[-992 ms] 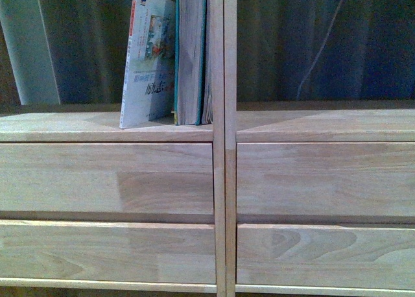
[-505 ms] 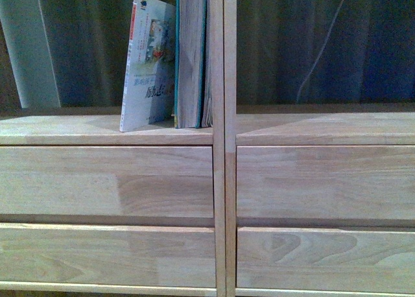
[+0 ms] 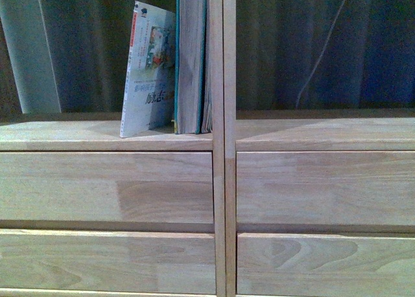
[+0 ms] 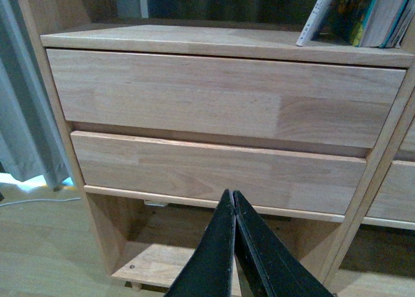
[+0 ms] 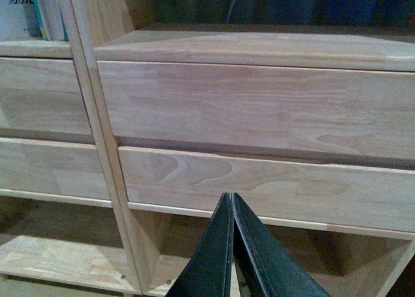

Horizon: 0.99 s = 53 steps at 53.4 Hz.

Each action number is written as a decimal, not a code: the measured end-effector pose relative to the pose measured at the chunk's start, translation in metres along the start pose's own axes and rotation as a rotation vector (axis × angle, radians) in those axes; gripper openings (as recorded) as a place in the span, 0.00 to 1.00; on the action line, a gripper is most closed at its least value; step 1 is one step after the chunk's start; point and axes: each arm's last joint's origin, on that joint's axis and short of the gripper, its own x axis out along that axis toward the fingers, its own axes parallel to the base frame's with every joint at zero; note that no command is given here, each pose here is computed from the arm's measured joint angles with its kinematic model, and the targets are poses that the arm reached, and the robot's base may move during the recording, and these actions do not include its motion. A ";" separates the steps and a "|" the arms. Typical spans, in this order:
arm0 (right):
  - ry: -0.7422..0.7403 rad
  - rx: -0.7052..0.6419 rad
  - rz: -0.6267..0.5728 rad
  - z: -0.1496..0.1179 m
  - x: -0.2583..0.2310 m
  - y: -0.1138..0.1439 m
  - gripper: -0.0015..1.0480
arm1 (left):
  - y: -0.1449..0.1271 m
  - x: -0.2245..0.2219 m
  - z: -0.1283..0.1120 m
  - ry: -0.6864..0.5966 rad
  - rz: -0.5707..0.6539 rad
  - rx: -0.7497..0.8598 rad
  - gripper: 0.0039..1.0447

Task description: Organize books on shelf

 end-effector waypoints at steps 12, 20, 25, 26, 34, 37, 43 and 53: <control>-0.002 0.000 0.000 0.000 0.000 0.000 0.03 | 0.000 -0.012 -0.003 0.011 0.000 0.002 0.02; -0.003 0.000 0.001 0.000 0.000 0.000 0.03 | 0.000 -0.012 -0.003 0.006 0.000 0.002 0.02; -0.003 0.000 0.001 0.000 0.000 0.000 0.03 | 0.000 -0.012 -0.003 0.006 0.000 0.002 0.02; -0.003 0.000 0.001 0.000 0.000 0.000 0.03 | 0.000 -0.012 -0.003 0.006 0.000 0.001 0.02; -0.003 0.000 0.001 0.000 0.000 0.000 0.03 | 0.000 -0.012 -0.003 0.006 0.000 0.002 0.02; -0.003 -0.002 0.001 0.000 0.000 0.000 0.06 | 0.000 -0.012 -0.003 0.006 0.000 0.002 0.06; -0.003 -0.002 0.000 0.000 0.000 0.000 0.24 | 0.000 -0.012 -0.003 0.006 0.000 0.002 0.25; -0.003 -0.002 0.001 0.000 0.000 0.000 0.52 | 0.000 -0.012 -0.003 0.006 0.000 0.002 0.53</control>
